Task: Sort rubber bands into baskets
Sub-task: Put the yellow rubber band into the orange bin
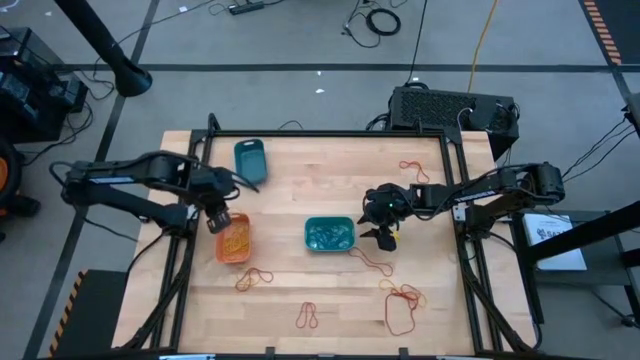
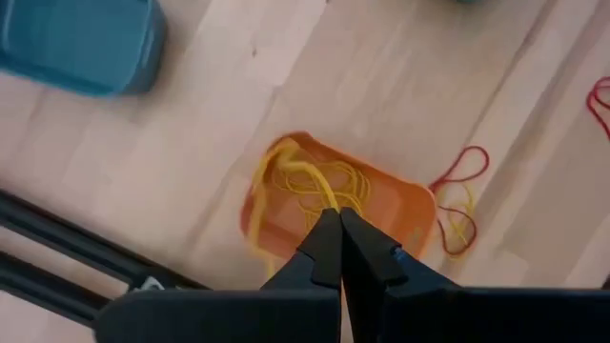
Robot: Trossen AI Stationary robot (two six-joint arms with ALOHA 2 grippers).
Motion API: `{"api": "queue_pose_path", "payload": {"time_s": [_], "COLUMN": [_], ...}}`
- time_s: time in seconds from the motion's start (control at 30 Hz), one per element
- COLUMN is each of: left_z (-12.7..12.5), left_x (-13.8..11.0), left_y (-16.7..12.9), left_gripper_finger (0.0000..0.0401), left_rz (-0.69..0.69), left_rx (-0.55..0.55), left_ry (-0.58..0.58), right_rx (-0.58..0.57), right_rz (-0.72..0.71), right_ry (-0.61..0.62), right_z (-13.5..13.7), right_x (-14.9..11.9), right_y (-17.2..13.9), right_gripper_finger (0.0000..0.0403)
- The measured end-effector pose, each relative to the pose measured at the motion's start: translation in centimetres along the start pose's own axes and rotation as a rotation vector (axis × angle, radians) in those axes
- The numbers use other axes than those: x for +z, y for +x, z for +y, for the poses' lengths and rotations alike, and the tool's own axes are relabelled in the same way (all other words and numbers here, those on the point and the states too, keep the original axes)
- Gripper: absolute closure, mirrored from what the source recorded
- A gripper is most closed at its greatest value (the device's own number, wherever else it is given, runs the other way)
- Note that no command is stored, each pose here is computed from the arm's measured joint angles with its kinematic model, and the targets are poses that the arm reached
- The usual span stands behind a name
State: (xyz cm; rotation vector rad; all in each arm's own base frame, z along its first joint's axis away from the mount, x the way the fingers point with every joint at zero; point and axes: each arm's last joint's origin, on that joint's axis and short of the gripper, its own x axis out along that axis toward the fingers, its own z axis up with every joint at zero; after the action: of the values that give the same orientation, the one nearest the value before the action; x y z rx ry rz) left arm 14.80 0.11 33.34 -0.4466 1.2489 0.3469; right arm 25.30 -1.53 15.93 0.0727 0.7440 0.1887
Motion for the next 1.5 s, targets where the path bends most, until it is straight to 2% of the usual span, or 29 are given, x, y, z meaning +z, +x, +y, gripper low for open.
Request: {"api": "queue_pose_path", "payload": {"time_s": [0.27, 0.67, 0.8, 1.1, 1.2, 1.33, 1.5], "left_z": [-1.2, -1.6, -1.7, -2.3, -2.2, -2.0, -2.2], "left_x": [-0.9, -3.1, -3.2, -2.7, -2.9, -3.1, -3.3], "left_y": [0.2, 5.0, 6.7, 9.2, 9.8, 10.3, 10.3], "left_gripper_finger": [0.0401, 0.0401, 0.0401, 0.0401, 0.0401, 0.0398, 0.0395], "left_rz": [0.017, 0.196, 0.188, 0.084, 0.082, 0.123, 0.178], "left_rx": [-0.024, 0.016, -0.021, -0.115, -0.116, -0.085, -0.126], "left_ry": [-0.012, -0.060, -0.044, 0.087, 0.103, 0.076, -0.004], "right_rx": [-0.001, -0.002, -0.002, -0.002, -0.002, -0.002, -0.002], "right_rz": [-0.025, -0.029, -0.029, -0.032, -0.032, -0.032, -0.031], "right_ry": [-0.018, -0.023, -0.033, -0.032, -0.032, -0.031, -0.031], "right_z": [0.0, 0.0, 0.0, 0.0, 0.0, 0.0, 0.0], "right_x": [0.3, 0.3, 0.3, 0.3, 0.3, 0.3, 0.3], "right_y": [0.0, 0.0, 0.0, 0.0, 0.0, 0.0, 0.0], "right_gripper_finger": [0.0209, 0.0209, 0.0209, 0.0209, 0.0209, 0.0209, 0.0209]}}
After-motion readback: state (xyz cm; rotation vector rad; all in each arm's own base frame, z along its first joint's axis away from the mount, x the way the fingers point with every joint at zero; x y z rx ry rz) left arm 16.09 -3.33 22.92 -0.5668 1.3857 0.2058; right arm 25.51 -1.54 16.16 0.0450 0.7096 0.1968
